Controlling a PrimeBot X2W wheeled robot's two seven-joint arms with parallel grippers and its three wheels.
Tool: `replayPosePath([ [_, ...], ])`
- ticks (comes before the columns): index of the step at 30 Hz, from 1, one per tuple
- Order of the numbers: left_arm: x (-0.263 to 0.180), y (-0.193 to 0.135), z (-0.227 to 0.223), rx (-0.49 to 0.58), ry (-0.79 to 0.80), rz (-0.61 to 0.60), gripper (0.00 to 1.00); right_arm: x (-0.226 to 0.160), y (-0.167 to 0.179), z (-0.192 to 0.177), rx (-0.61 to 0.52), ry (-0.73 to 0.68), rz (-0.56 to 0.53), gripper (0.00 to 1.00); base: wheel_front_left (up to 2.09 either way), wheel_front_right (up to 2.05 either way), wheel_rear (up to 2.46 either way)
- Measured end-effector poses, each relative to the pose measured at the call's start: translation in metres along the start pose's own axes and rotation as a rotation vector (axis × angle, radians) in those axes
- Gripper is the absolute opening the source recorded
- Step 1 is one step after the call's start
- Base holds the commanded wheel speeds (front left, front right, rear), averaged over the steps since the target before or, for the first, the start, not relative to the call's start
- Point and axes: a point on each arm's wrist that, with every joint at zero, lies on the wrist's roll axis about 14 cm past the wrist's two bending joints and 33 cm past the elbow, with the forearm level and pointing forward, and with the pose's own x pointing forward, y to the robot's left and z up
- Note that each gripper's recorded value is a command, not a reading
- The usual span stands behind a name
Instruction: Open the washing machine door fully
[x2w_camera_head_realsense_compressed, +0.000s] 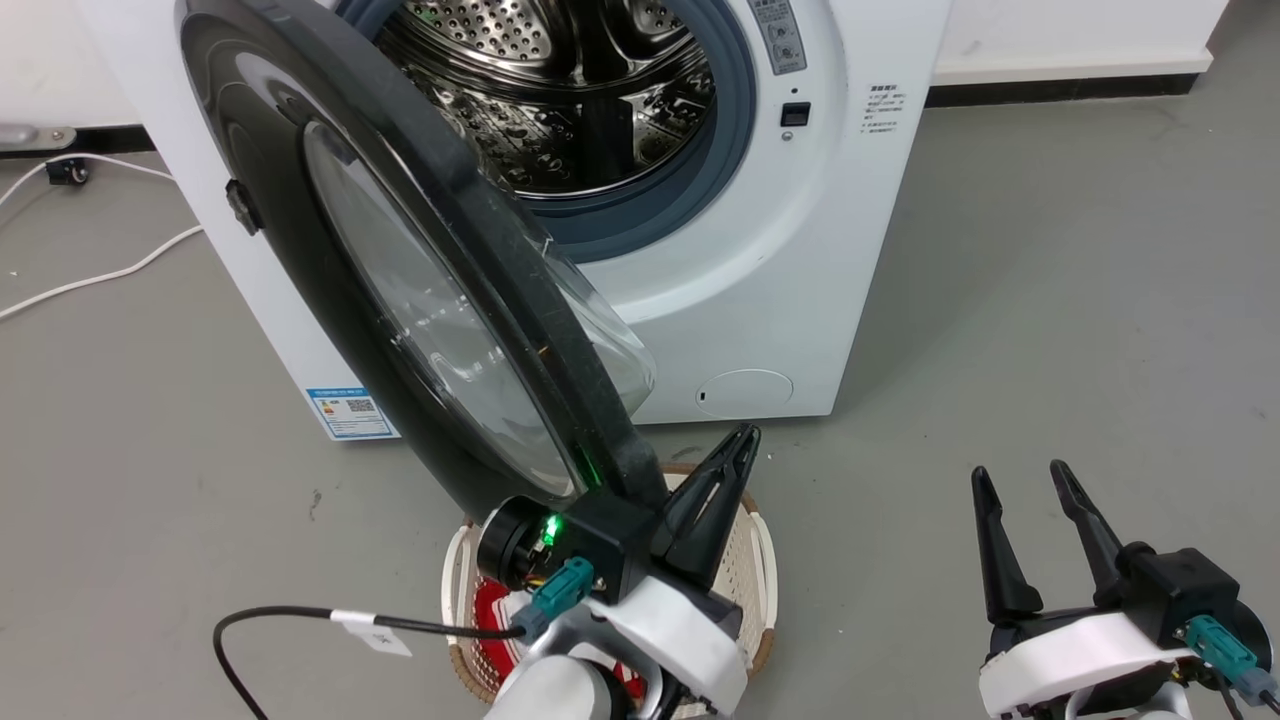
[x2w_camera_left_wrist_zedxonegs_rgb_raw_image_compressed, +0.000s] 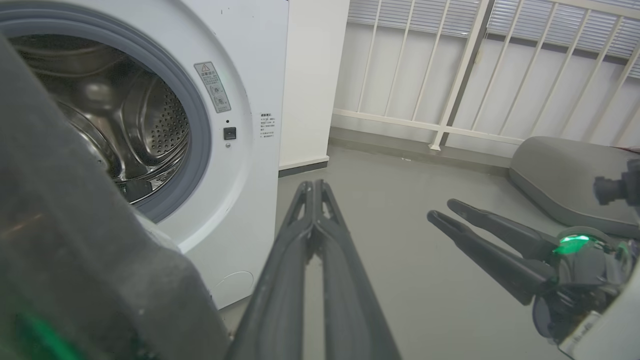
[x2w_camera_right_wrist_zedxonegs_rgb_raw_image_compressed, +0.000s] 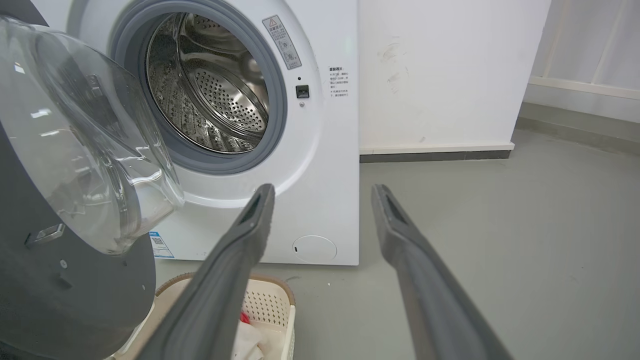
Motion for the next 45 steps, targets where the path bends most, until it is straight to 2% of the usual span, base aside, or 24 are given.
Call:
replayPosePath([
  [12, 0.009, 0.017, -0.019, -0.03, 0.053, 0.08, 0.0, -0.001, -0.004, -0.007, 0.007, 0.028, -0.015, 1.0, 0.0, 0.0, 0.0],
  [21, 0.003, 0.022, -0.017, -0.007, 0.055, 0.106, 0.0, 0.001, -0.001, -0.009, 0.014, 0.033, -0.004, 1.0, 0.0, 0.0, 0.0],
  [32, -0.033, 0.039, -0.011, -0.006, 0.042, 0.231, 0.0, 0.005, 0.005, -0.009, 0.023, 0.034, 0.015, 1.0, 0.0, 0.0, 0.0],
  [45, -0.092, 0.058, -0.006, -0.011, 0.075, 0.409, 0.0, 0.018, 0.037, -0.01, 0.019, 0.043, 0.115, 1.0, 0.0, 0.0, 0.0],
])
